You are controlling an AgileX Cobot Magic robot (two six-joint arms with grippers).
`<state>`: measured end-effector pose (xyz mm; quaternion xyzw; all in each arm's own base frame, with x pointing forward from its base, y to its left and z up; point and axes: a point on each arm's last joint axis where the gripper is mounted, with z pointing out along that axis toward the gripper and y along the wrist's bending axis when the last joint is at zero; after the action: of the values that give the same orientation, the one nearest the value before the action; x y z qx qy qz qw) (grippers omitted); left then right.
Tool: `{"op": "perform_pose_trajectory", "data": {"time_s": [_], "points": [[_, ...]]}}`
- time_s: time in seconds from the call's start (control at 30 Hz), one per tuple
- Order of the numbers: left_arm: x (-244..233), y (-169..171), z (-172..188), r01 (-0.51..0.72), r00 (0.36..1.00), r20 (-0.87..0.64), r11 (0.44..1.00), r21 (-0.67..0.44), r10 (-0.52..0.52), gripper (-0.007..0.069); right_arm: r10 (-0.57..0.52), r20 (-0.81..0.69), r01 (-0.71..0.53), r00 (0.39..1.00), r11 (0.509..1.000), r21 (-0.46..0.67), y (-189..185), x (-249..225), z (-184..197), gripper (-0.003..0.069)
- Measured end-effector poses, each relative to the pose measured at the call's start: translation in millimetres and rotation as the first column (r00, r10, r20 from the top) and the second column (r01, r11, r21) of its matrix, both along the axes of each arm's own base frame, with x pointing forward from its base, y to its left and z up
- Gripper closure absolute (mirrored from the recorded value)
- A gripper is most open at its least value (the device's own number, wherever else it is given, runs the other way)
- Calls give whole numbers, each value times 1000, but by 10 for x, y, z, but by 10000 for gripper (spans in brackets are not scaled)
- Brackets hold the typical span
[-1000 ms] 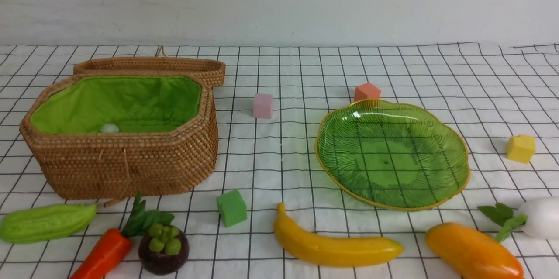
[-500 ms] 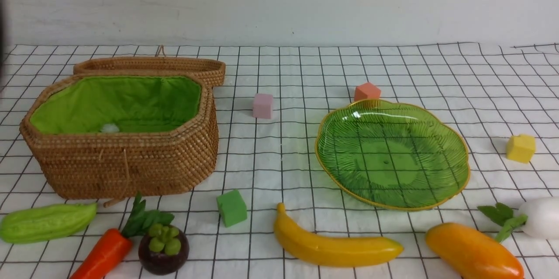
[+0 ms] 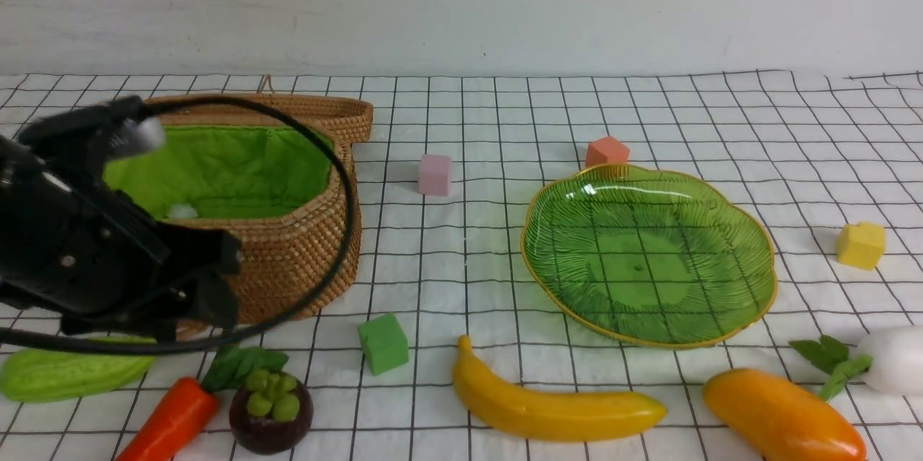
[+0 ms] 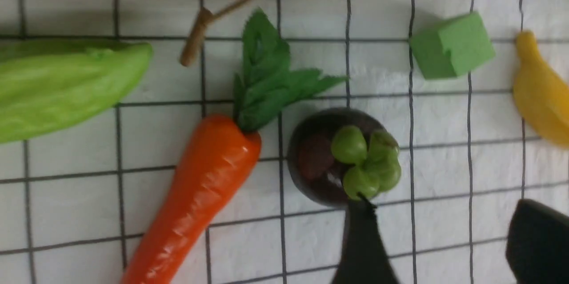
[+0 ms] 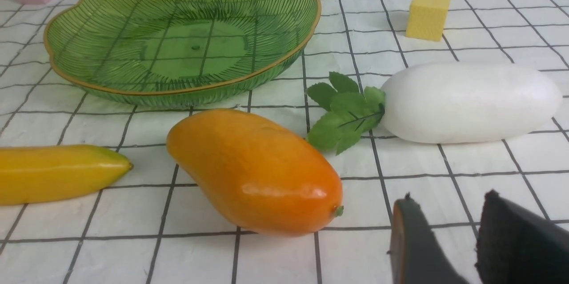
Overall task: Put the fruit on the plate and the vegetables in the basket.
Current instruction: Grab a mangosteen with your left arm and put it on the plate on the right
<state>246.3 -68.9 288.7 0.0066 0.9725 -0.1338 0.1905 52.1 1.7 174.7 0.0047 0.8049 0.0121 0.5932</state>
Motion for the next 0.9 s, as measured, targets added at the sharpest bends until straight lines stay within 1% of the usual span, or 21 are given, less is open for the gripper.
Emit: {"op": "perform_pose_trajectory", "data": {"time_s": [0.03, 0.07, 0.13, 0.17, 0.23, 0.3, 0.33, 0.37, 0.47, 0.53, 0.6, 0.73, 0.8, 0.83, 0.87, 0.9], "points": [[25, -103, -105, 34, 999, -44, 999, 35, -33, 104, 0, 0, 0, 1000, 1000, 0, 0, 0, 0, 417], [41, -187, -196, 52, 996, -79, 997, 65, -47, 53, 0, 0, 0, 1000, 1000, 0, 0, 0, 0, 417], [79, -334, -379, 66, 989, -140, 991, 118, -49, -11, 0, 0, 0, 1000, 1000, 0, 0, 0, 0, 417], [97, -344, -422, 67, 988, -150, 989, 133, -47, -15, 0, 0, 0, 1000, 1000, 0, 0, 0, 0, 417], [189, -446, -682, 30, 980, -200, 980, 197, 10, -43, 0, 0, 0, 1000, 1000, 0, 0, 0, 0, 417], [277, -482, -897, 11, 972, -232, 973, 232, 44, -43, 0, 0, 0, 1000, 1000, 0, 0, 0, 0, 417], [286, -487, -919, 10, 971, -233, 972, 234, 47, -43, 0, 0, 0, 1000, 1000, 0, 0, 0, 0, 417], [347, -506, -1101, 8, 963, -263, 967, 254, 62, -32, 0, 0, 0, 1000, 1000, 0, 0, 0, 0, 417], [393, -532, -1294, 12, 951, -300, 964, 264, 70, 12, 0, 0, 0, 1000, 1000, 0, 0, 0, 0, 417], [410, -547, -1293, 13, 955, -291, 968, 252, 63, 66, 0, 0, 0, 1000, 1000, 0, 0, 0, 0, 417], [412, -552, -1290, 15, 955, -292, 969, 247, 60, 76, 0, 0, 0, 1000, 1000, 0, 0, 0, 0, 417], [410, -580, -1226, 50, 955, -295, 974, 221, 18, 76, 0, 0, 0, 1000, 1000, 0, 0, 0, 0, 417], [408, -608, -1037, 79, 962, -272, 980, 185, -26, 76, 0, 0, 0, 1000, 1000, 0, 0, 0, 0, 417], [403, -608, -1026, 77, 962, -271, 980, 183, -25, 76, 0, 0, 0, 1000, 1000, 0, 0, 0, 0, 417], [415, -627, -870, 94, 969, -240, 982, 161, -54, 76, 0, 0, 0, 1000, 1000, 0, 0, 0, 0, 417], [418, -632, -823, 99, 971, -232, 983, 154, -62, 76, 0, 0, 0, 1000, 1000, 0, 0, 0, 0, 417]]}}
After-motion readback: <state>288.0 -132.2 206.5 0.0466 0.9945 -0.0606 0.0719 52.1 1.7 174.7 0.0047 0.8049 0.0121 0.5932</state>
